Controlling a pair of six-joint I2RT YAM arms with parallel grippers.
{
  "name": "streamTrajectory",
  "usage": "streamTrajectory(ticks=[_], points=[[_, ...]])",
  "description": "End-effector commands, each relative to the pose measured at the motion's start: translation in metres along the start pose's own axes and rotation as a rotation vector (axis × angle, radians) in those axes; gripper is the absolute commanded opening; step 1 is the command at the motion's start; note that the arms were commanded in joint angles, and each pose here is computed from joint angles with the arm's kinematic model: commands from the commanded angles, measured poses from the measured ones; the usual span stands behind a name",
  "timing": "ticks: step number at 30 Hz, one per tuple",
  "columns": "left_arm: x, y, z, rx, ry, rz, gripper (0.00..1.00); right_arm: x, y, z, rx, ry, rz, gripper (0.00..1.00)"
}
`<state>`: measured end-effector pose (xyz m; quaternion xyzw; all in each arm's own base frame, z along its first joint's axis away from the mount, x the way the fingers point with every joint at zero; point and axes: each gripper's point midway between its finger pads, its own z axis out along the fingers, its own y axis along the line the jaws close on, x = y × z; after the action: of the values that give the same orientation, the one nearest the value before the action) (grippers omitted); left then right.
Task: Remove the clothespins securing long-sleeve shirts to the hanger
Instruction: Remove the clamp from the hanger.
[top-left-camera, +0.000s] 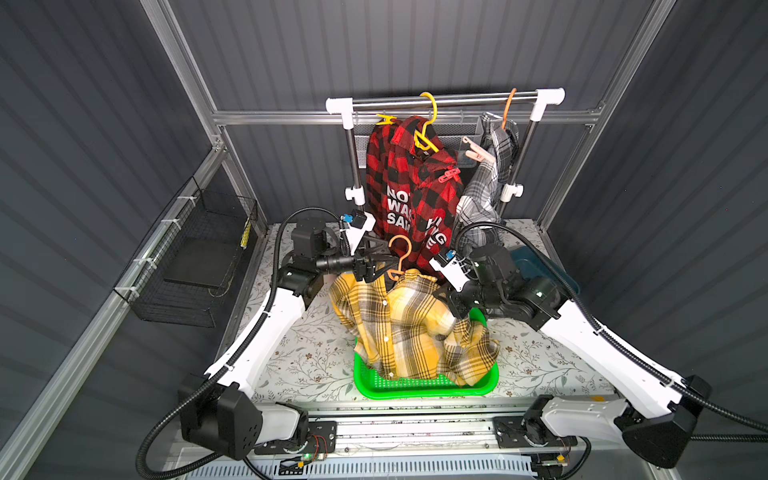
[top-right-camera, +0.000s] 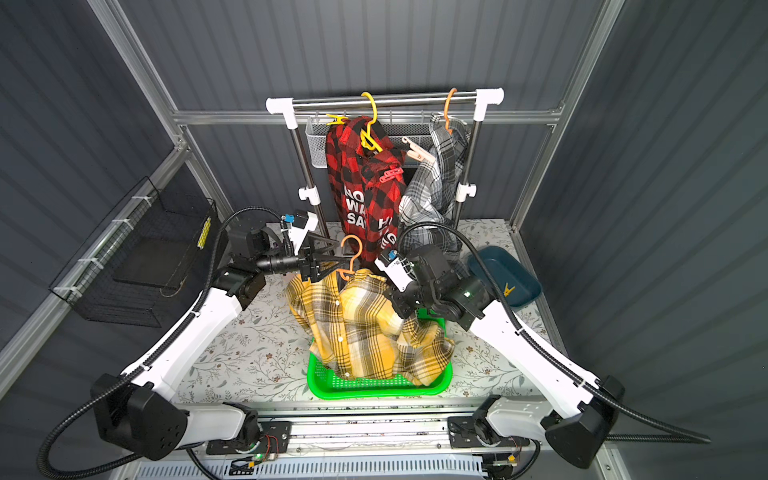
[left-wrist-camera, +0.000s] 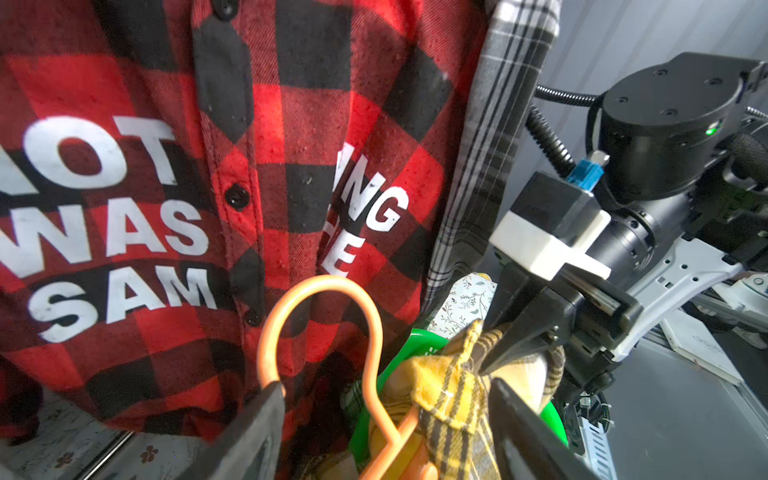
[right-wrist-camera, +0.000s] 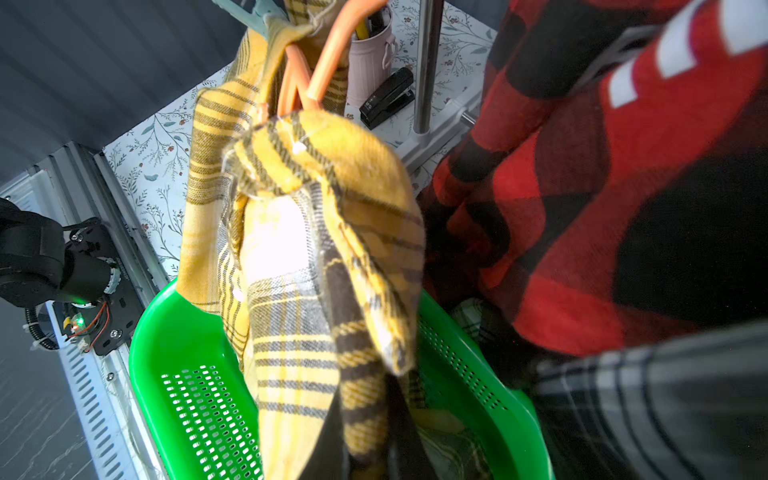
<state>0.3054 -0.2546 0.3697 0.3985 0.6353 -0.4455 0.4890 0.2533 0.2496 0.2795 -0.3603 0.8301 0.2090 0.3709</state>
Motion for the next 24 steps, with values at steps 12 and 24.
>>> streamTrajectory(ticks=[12,24], points=[[-0.018,0.019,-0.057,-0.018,-0.151,0.115,0.76,0.003,-0.015,-0.042,-0.021,-0.118,0.113,0.00],[0.003,0.028,-0.062,-0.034,-0.198,0.291,0.86,0.002,-0.009,-0.044,-0.082,-0.130,0.110,0.00]])
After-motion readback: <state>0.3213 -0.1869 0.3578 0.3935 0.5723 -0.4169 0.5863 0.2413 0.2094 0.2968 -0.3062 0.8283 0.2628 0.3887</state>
